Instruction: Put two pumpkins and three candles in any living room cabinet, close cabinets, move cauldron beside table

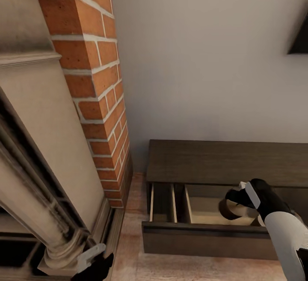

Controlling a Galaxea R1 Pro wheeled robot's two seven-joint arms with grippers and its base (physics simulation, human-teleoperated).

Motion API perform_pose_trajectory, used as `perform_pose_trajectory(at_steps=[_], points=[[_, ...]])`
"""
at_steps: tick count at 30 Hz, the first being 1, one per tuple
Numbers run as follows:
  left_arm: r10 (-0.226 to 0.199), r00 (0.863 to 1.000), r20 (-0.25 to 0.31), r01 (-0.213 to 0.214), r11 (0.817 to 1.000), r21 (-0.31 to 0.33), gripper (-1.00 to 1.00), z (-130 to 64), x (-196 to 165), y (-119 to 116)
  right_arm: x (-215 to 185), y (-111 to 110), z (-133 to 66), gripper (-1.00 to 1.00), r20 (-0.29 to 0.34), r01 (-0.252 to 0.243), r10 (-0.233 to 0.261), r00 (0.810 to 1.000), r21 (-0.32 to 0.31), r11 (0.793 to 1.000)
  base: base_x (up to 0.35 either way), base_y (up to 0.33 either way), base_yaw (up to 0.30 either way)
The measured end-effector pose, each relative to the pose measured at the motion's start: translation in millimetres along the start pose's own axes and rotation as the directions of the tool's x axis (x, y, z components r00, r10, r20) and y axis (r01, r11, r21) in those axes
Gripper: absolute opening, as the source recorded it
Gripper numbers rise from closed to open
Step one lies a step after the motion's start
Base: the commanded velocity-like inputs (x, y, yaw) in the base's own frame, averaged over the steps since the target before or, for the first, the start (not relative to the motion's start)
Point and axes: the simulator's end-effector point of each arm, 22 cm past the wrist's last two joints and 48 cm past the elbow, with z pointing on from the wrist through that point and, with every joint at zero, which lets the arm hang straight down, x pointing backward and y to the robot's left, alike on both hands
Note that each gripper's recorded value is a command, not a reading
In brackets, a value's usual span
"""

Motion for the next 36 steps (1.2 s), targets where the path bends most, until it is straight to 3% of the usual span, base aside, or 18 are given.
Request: perform_pose_trajectory(at_steps=[6,19,25,36], points=[[0.043,0.999,-0.011,-0.042,0.997,0.057,1.0,0.0,6.2,-29.7,14.9,10.9,13.5,-1.0,-0.014,-0.003,0.003,1.0,0.021,1.0,0.001,0.0,0.0],[0.05,0.999,-0.014,-0.049,0.997,0.062,1.0,-0.2,7.7,-32.8,33.3,13.7,29.7,-1.0,-0.036,-0.007,0.009,0.999,0.043,0.999,0.084,0.0,0.0],[0.05,0.999,-0.014,-0.049,0.997,0.062,1.0,-0.3,7.7,-32.7,51.4,13.1,41.2,-1.0,-0.06,-0.011,0.016,0.998,0.09,0.996,0.001,0.0,0.0],[0.051,0.999,-0.014,-0.05,0.997,0.061,1.0,-0.3,8.1,-32.8,56.7,17.4,43.8,-1.0,-0.066,-0.01,0.016,0.998,0.091,0.996,0.083,-0.03,0.0]])
